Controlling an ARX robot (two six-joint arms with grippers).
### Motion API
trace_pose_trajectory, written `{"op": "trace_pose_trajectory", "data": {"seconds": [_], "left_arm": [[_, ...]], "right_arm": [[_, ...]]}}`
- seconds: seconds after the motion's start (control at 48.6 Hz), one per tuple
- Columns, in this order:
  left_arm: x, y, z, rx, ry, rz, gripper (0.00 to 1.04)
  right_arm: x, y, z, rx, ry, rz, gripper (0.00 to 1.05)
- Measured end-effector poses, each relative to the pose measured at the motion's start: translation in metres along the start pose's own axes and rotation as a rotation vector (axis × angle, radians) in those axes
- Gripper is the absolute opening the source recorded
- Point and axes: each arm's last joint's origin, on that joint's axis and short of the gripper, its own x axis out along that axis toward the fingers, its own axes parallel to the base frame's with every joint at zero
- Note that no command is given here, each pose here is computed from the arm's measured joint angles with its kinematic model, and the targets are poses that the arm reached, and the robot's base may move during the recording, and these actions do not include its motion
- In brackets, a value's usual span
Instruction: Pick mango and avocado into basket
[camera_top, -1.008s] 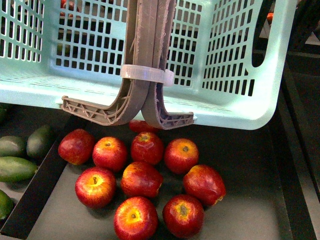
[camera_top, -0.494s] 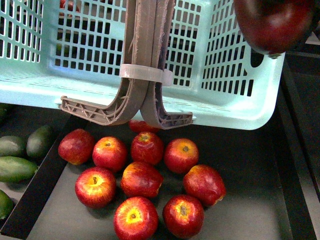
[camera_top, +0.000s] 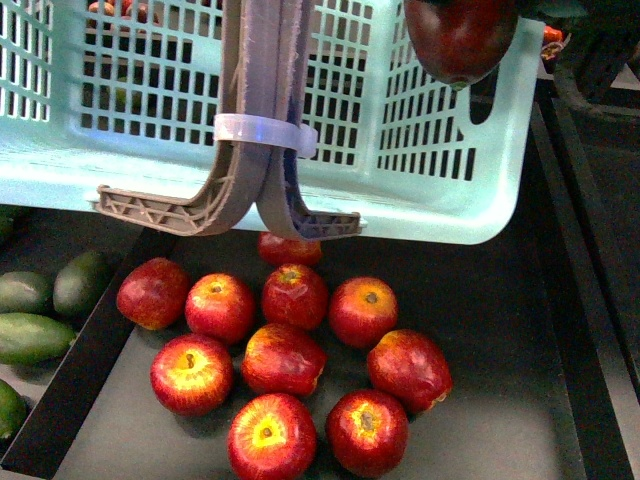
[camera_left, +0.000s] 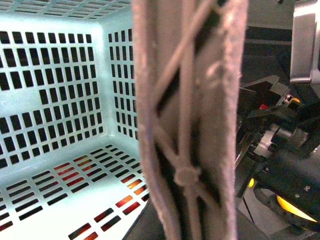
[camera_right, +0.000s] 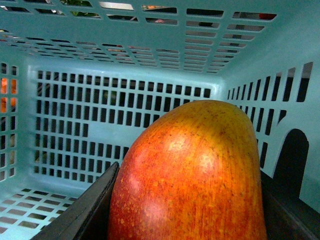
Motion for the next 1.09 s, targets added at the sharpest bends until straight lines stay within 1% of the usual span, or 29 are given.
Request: {"op": "trace_pose_trajectory", "data": {"seconds": [0.165,0.185,0.329,0.37,0.453,0.535,0.596,0.638,0.74,0.802,0.967,1.09], "left_arm": [[0.0,-0.001,0.0,0.001,0.005,-0.016,0.06],[0.0,-0.002,0.0,0.0,0.006,-0.021,0.06],[0.0,-0.002,0.0,0.0,0.005,-0.028,0.06],[0.0,-0.002,0.0,0.005,0.005,-0.031,0.06],[0.0,-0.004,0.0,-0.005,0.01,-0.045,0.06],[-0.001,-0.006,0.0,-0.006,0.013,-0.06,0.06],[-0.002,-0.008,0.0,-0.001,0.009,-0.064,0.06],[-0.002,-0.007,0.0,0.0,0.006,-0.054,0.06],[-0.001,-0.005,0.001,-0.007,0.006,-0.049,0.06],[-0.001,-0.005,0.0,-0.009,0.007,-0.047,0.06],[-0.001,-0.005,0.0,-0.007,0.005,-0.039,0.06],[-0.001,-0.003,0.001,-0.009,0.004,-0.035,0.06]], "right_arm": [[0.008,0.004,-0.006,-0.003,0.001,-0.024,0.65],[0.008,0.004,-0.006,-0.005,-0.002,-0.026,0.67],[0.006,-0.002,-0.003,-0.009,-0.047,-0.077,0.96],[0.004,-0.004,-0.003,-0.012,-0.051,-0.083,0.99],[-0.004,-0.009,-0.003,-0.021,-0.065,-0.095,0.96],[-0.014,-0.015,-0.001,-0.03,-0.083,-0.12,0.97],[-0.029,-0.025,0.002,-0.038,-0.108,-0.149,0.97],[-0.04,-0.031,0.007,-0.026,-0.136,-0.169,0.97],[-0.078,-0.049,0.027,-0.014,-0.261,-0.252,0.97],[-0.106,-0.06,0.03,-0.007,-0.314,-0.318,0.97],[-0.161,-0.07,0.013,0.021,-0.357,-0.443,0.97],[-0.196,-0.066,-0.015,0.04,-0.354,-0.512,0.97]]}}
